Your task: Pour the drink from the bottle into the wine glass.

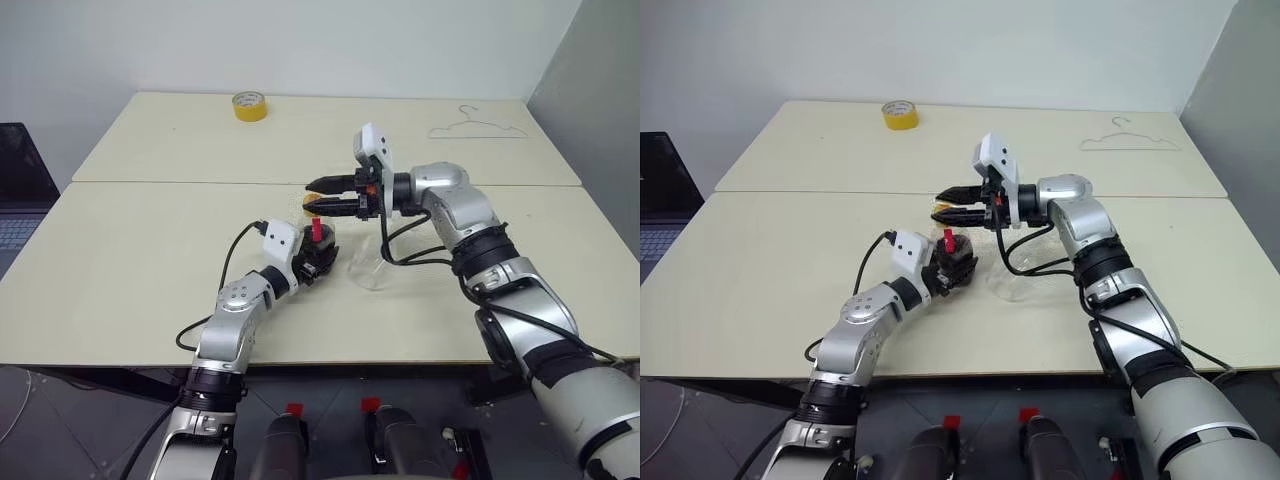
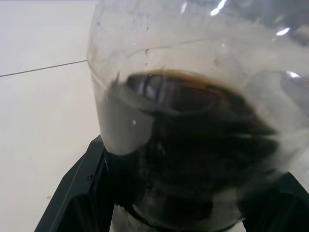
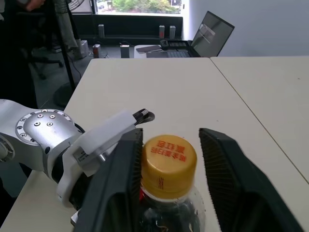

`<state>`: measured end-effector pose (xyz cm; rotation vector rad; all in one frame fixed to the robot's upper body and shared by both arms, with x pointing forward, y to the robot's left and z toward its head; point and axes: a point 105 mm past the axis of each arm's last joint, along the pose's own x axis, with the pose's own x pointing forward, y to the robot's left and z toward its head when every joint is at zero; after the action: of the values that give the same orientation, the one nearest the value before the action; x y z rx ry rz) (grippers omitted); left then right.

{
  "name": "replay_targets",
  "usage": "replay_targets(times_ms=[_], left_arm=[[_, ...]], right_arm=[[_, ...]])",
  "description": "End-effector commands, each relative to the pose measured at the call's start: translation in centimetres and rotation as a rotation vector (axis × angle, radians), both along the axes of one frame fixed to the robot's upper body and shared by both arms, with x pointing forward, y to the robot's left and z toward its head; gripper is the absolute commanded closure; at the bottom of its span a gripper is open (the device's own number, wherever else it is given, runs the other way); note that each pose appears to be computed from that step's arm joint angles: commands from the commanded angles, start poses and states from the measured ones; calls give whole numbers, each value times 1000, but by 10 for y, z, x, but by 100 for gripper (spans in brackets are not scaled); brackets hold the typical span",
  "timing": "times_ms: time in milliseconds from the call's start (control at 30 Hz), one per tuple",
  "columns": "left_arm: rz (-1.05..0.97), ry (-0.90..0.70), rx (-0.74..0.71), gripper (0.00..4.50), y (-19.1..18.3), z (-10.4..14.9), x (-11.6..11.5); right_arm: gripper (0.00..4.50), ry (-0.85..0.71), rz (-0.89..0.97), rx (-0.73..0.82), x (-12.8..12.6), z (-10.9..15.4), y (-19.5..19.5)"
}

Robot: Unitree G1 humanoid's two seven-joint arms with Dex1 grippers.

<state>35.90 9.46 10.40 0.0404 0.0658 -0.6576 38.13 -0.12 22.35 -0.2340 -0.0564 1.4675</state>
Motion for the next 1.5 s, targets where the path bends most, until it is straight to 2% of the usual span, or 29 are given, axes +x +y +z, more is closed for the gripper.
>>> replay_targets(times_ms=[33,133,167,267,433,567,767,900,1167,1367,1467,1500], left_arm=[[-37,88,17,143,-5,-22,-8],[-44,89,18,143,-7,-22,-7],[-47,89,19,143,-8,-22,-7],[-49,89,21,143,-8,-22,-6],[7,86,44,143,-2,-25,0],[53,87,81,143,2,-30,5],[69,69,91,143,2,-30,7],[89,71,94,143,4,-31,10],[74,73,93,143,-1,-33,9],[73,76,93,143,-2,-34,8],[74,76,93,143,-1,-34,9],[74,76,93,143,-1,-34,9]], right_arm=[[121,-16,-20,56,-4,15,-10],[10,-25,-16,74,-13,19,-12],[4,-28,-20,90,-17,23,-12],[4,-31,-31,148,-29,36,-13],[4,-30,-235,211,-34,52,-9],[4,-3,-398,151,-36,38,-1],[4,103,-554,193,-41,32,7],[4,110,-592,171,-44,28,14],[4,124,-698,114,-33,12,14],[4,129,-713,120,-31,11,19],[65,129,-706,132,-31,12,21],[101,129,-704,137,-31,13,21]])
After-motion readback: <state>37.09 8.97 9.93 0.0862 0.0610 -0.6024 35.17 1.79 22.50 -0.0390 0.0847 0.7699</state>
